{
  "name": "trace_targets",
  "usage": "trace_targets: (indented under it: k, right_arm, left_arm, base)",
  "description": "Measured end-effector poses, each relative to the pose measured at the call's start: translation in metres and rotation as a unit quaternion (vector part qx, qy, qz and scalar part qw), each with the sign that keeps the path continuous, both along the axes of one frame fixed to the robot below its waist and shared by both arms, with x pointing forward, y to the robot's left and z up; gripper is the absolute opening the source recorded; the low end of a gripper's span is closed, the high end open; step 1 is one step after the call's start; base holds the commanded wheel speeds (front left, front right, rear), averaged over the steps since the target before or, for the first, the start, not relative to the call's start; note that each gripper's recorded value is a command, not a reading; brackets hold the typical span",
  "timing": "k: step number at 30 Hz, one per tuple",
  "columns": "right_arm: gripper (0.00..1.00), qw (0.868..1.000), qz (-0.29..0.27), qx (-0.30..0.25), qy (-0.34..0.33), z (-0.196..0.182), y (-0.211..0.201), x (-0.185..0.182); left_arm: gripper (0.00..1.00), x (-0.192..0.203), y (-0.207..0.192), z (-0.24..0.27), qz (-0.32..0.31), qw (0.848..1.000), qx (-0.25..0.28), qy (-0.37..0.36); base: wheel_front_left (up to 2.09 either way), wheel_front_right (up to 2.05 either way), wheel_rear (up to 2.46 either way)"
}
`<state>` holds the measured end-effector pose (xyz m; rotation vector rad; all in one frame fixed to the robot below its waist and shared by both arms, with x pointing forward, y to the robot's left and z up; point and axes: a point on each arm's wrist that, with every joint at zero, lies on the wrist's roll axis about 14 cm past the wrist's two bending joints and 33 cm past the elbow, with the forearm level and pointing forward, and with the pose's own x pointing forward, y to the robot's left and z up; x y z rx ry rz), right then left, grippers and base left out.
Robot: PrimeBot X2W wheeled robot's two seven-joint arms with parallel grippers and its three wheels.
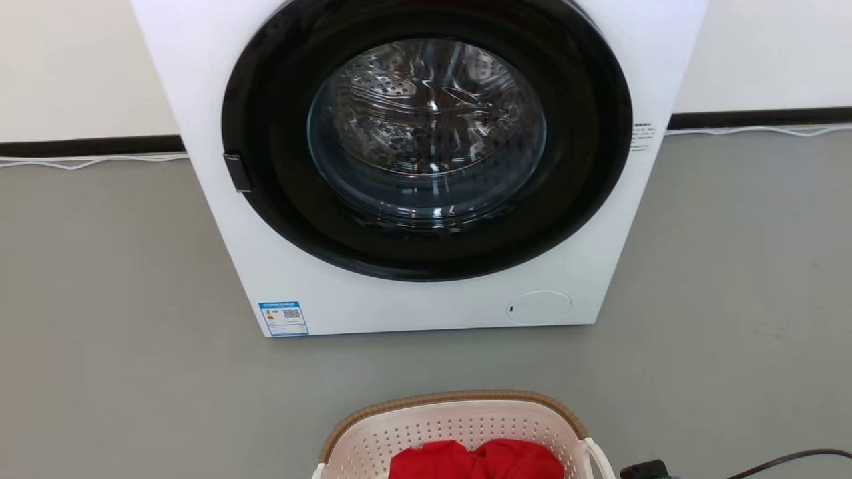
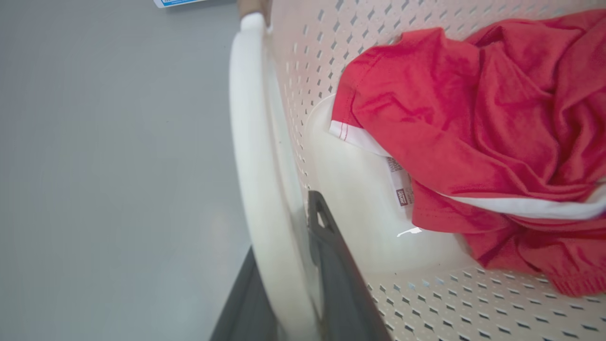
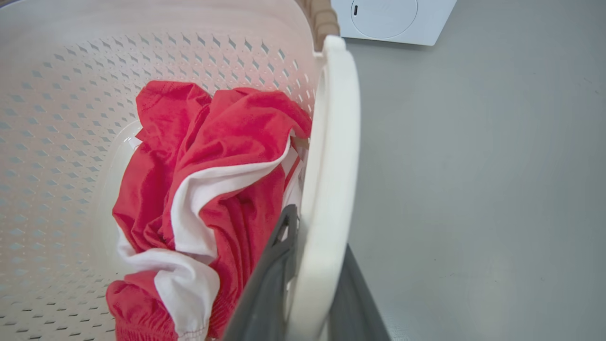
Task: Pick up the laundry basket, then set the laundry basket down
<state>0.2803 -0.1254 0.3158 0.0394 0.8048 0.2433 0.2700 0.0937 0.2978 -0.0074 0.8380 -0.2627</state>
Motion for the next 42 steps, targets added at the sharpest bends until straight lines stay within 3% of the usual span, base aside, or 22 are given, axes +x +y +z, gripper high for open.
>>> trace_targets:
  k: [42]
  right_arm:
    - [0.0, 1.0, -0.017, 0.004, 0.017, -0.005, -0.0059, -0.0061]
  left_arm:
    - [0.0, 0.0045, -0.0033, -0.0076, -0.014, 1.0, 0.006, 0.014]
  base:
    - [0.0, 0.0, 0.0]
